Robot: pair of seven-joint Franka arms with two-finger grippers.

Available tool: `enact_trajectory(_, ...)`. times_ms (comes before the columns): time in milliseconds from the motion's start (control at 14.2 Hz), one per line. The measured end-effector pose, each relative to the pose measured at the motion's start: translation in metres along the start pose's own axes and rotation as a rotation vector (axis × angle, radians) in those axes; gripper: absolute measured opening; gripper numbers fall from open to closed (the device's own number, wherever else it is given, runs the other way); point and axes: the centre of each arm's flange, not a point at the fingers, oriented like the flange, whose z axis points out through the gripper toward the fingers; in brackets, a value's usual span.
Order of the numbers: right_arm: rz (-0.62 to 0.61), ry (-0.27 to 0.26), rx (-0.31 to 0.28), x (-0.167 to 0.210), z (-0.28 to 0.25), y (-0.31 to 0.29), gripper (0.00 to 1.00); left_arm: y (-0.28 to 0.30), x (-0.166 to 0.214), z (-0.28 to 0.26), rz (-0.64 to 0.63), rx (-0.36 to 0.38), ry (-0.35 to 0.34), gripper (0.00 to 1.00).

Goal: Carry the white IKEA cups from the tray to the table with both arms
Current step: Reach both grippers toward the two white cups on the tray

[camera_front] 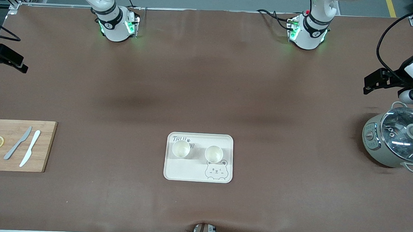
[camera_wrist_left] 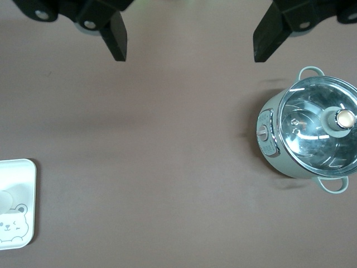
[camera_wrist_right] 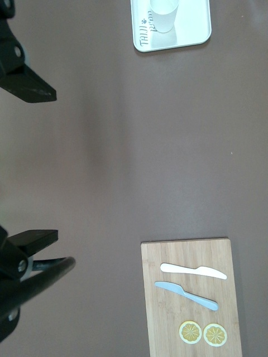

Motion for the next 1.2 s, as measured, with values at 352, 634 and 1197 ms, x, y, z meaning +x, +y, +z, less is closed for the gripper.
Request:
enact_trajectory(352,0.001,0.001,0.0,0.0,-0.002,0.0,1.0,0.009,0.003,0.003,0.023,0.0,0.007,1.0)
enact_trajectory(634,-0.007,-0.002,0.002,-0.001,-0.001,-0.004,1.0,0.083,0.032,0.068,0.063,-0.003,-0.003,1.0)
enact_trajectory(1197,-0.122,0.005,0.007,0.009,0.022,-0.109,1.0,0.213,0.057,0.257,-0.028,-0.018,-0.024,1.0)
